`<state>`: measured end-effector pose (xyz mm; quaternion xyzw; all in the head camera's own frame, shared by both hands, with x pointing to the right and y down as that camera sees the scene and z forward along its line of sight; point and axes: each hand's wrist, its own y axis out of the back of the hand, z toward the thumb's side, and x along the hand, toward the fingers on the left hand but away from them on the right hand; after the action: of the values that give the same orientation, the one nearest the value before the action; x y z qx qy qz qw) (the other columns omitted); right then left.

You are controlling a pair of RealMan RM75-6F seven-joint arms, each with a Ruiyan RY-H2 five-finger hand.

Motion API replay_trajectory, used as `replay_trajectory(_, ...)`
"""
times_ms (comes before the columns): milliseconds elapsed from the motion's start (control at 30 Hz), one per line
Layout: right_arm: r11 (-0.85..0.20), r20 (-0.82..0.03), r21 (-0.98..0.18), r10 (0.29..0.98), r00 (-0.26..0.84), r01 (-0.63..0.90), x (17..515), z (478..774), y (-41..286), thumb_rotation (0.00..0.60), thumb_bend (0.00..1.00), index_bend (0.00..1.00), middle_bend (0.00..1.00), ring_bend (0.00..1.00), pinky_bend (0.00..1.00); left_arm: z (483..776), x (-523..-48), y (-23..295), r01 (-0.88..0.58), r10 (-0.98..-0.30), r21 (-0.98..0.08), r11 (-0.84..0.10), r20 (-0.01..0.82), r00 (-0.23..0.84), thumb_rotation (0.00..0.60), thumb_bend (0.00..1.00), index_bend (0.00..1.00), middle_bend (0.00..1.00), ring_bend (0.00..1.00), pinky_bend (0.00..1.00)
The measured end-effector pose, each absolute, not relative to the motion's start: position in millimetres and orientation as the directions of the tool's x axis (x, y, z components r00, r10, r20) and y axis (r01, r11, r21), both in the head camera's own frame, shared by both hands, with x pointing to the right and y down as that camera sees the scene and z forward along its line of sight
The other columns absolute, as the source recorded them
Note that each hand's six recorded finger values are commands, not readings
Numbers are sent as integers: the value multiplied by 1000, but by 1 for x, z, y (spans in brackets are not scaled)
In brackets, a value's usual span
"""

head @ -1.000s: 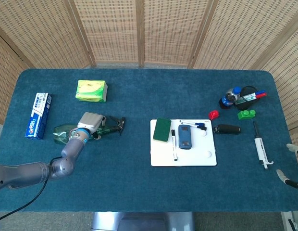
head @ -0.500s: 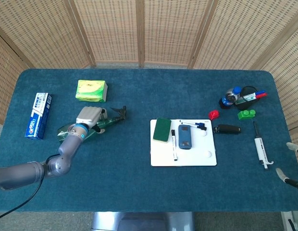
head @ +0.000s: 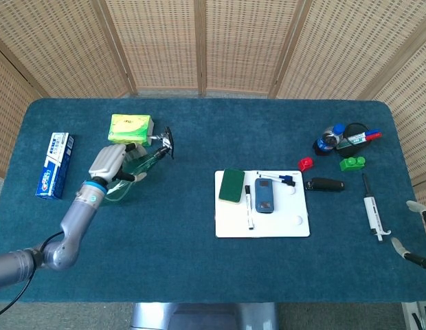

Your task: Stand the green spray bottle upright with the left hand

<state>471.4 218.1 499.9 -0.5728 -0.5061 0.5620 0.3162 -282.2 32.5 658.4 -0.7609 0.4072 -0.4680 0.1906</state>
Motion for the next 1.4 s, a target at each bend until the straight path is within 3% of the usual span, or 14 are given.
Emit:
replay_trajectory(200, -287, -323, -929, 937, -135, 233, 468, 502, 216, 600, 276, 224, 315, 120, 164, 645, -299, 42, -613, -845, -605, -509, 488, 220, 600, 347, 440, 438, 419, 530)
replay_trajectory(533, -286, -322, -927, 939, -123, 243, 464, 504, 212, 600, 276, 224, 317, 120, 164, 630, -317, 56, -843, -904, -394, -367, 366, 223, 600, 347, 452, 428, 400, 513)
replay_trajectory(933, -288, -326, -925, 937, -126, 249, 464, 505, 213, 600, 277, 223, 318, 124, 164, 630, -327, 74, -923, -946, -263, -281, 239, 220, 600, 349, 461, 423, 389, 500)
replay_trajectory(1400, -292, -330, -923, 936, -122, 252, 460, 507, 211, 600, 276, 223, 318, 126, 164, 633, -335, 114, -938, -957, -204, -280, 138, 256, 597, 350, 451, 419, 381, 482)
